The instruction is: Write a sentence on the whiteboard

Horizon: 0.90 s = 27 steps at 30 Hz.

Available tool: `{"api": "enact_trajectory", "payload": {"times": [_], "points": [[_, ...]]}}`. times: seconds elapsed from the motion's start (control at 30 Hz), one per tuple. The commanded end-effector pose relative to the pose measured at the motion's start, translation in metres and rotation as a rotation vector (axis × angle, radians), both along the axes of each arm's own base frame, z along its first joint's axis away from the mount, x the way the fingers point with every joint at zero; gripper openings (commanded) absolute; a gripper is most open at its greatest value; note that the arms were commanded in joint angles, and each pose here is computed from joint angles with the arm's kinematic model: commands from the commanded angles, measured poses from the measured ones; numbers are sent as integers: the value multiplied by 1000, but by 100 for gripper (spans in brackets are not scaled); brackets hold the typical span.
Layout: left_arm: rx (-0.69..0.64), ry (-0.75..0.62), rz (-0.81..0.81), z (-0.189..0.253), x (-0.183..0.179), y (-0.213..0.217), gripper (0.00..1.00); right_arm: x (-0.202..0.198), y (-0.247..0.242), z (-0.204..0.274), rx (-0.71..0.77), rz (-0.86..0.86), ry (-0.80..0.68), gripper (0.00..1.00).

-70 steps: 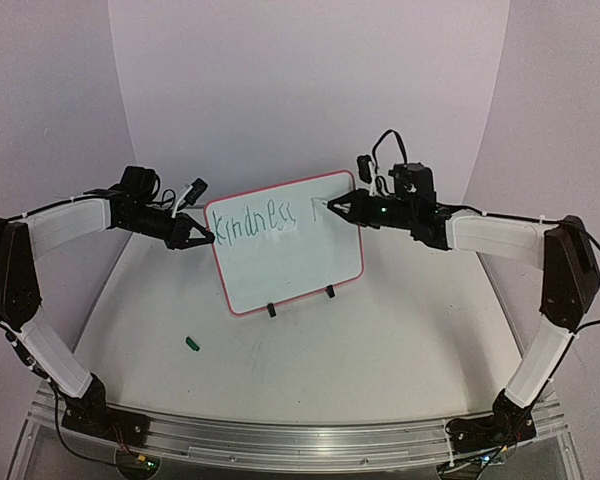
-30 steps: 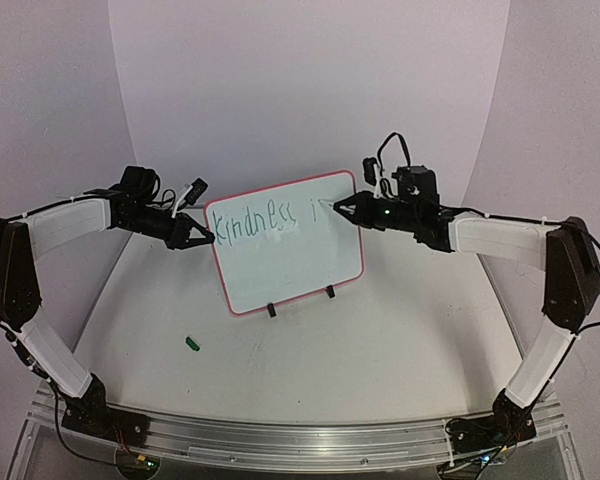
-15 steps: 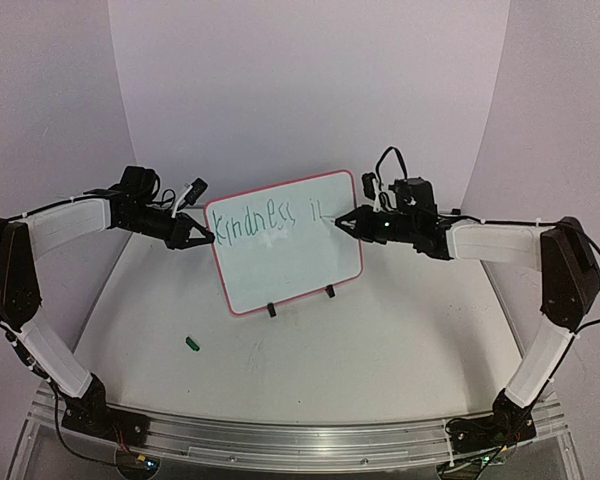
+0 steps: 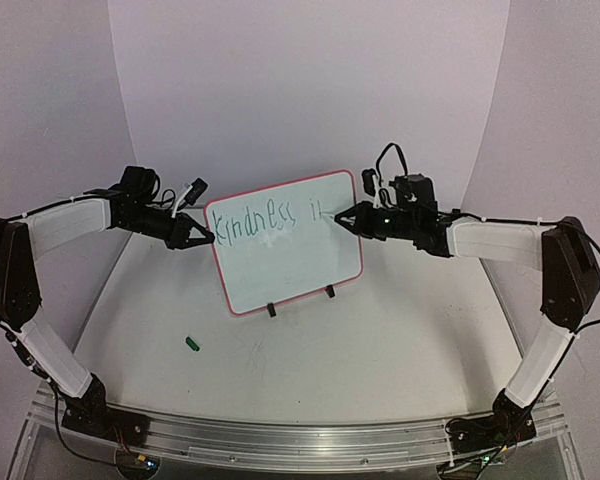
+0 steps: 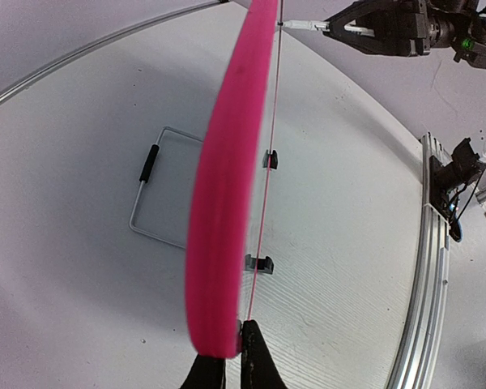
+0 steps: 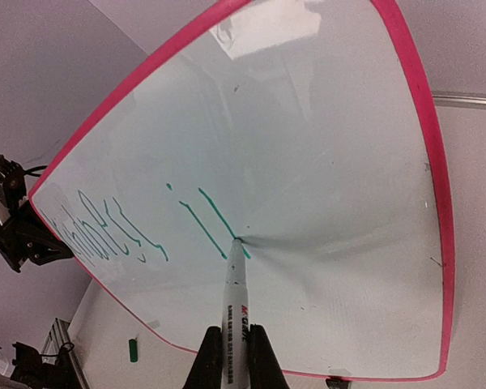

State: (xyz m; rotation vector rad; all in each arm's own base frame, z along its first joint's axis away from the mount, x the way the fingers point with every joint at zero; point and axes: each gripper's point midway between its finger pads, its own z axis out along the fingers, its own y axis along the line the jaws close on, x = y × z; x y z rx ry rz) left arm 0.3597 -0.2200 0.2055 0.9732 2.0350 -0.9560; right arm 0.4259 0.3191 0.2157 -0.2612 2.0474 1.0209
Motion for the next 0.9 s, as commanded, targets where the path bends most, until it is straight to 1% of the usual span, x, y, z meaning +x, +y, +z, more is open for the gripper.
{"api": "enact_trajectory", "payload": {"times": [0.0, 0.4, 0.87], "points": [[64, -12, 20, -6, 4, 5, 0, 11, 1, 45, 54, -17, -102, 0], [66, -9, 21, -8, 4, 5, 0, 22, -1, 46, 43, -57, -114, 0], [63, -11, 19, -7, 4, 4, 0, 20, -14, 41, 29, -97, -108, 0]]}}
